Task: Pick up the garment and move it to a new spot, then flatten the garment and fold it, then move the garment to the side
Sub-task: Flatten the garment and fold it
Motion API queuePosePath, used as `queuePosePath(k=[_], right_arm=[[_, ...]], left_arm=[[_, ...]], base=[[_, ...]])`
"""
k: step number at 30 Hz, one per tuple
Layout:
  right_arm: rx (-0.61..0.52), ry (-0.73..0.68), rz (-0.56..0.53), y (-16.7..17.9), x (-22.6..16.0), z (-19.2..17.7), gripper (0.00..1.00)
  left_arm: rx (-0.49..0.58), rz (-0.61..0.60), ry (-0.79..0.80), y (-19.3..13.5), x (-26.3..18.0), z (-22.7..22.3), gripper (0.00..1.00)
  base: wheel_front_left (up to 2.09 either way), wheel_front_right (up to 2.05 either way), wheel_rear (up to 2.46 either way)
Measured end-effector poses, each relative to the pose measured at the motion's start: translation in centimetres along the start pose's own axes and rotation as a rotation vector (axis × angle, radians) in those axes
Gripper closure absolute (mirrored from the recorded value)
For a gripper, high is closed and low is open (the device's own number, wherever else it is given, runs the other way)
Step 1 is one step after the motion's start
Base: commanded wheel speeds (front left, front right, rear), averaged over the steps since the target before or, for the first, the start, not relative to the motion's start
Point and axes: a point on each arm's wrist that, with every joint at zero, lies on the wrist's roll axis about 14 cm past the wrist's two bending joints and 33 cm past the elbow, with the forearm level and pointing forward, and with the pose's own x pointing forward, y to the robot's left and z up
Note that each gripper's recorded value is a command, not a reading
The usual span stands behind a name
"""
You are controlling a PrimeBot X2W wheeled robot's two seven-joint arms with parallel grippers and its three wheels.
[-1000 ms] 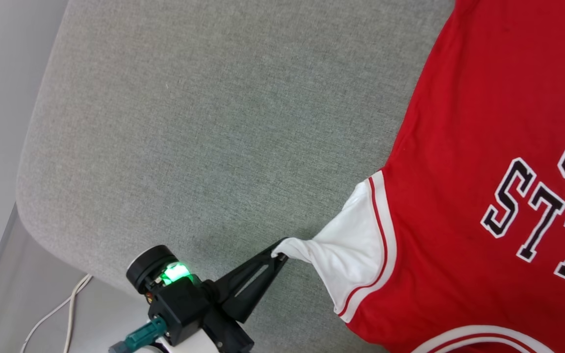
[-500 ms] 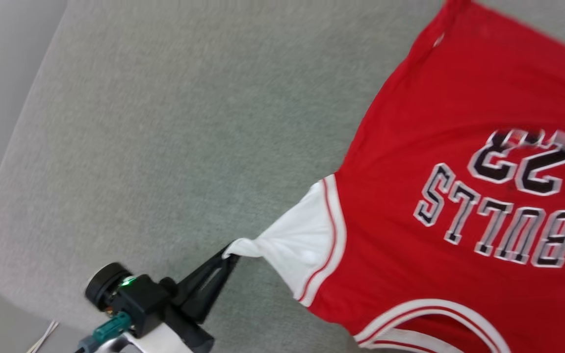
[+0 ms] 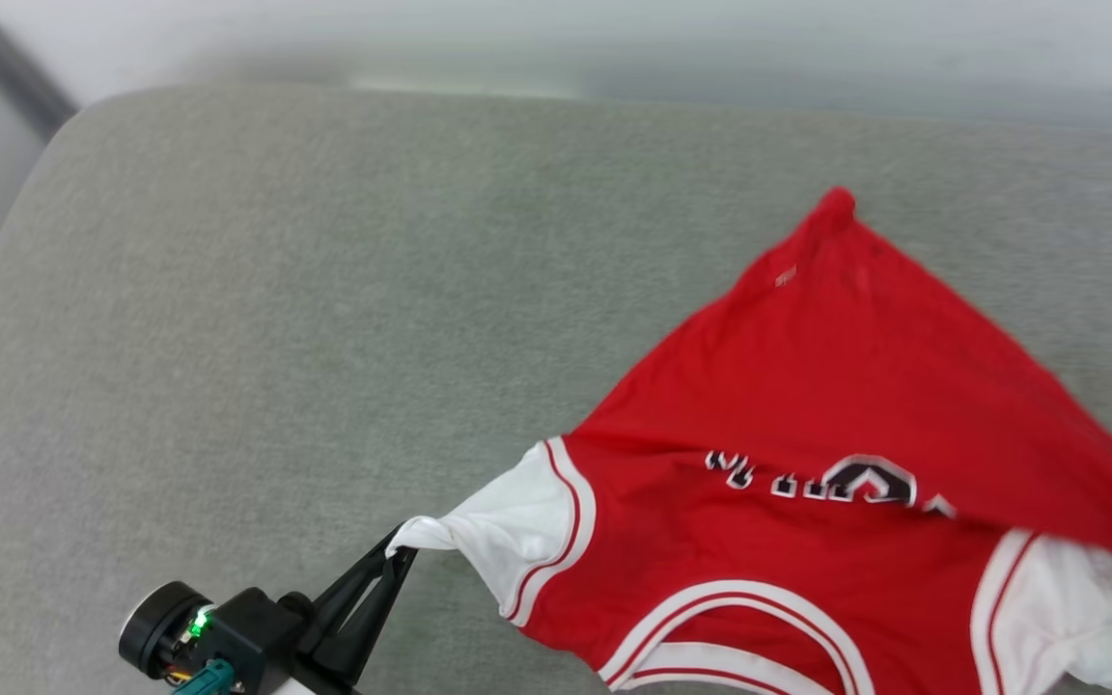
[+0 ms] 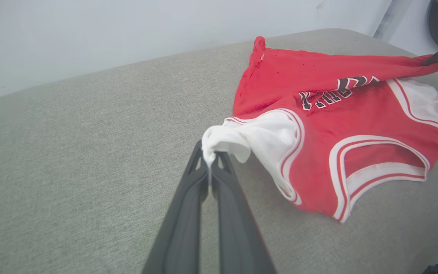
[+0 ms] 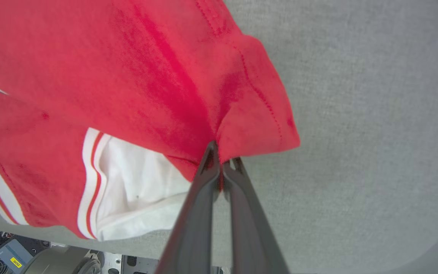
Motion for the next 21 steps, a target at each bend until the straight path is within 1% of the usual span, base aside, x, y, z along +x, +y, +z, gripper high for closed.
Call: queuePosePath(k=[8,14,15,16,21], right_arm=[[0.098,0.014,0.020,0.5,-2.1,-7.4,1.00],[0.156,0.029,0.037,1.2,-2.3,-10.8,1.00],[0.159,0.022,0.034,1.2,-2.4,-11.0,0.63],[0.158,0.007,0.027,1.0,-2.5,-10.8,0.00],[0.127,-0.035,0.023,0.9,-3.1,-9.7,0.00]], left_arm=[[-0.019,-0.029,-0.043,-1.4,0.2,0.8,1.00],[-0.033,-0.038,-0.061,-2.1,0.2,1.0,1.00],[-0.033,-0.040,-0.063,-2.2,0.2,1.0,1.00],[-0.032,-0.040,-0.067,-2.2,0.2,1.1,1.00],[-0.022,-0.038,-0.099,-2.2,0.0,2.1,1.00]], base=[[0.00,0.00,0.00],[0.00,0.00,0.00],[0.00,0.00,0.00],[0.00,0.00,0.00],[0.00,0.00,0.00]])
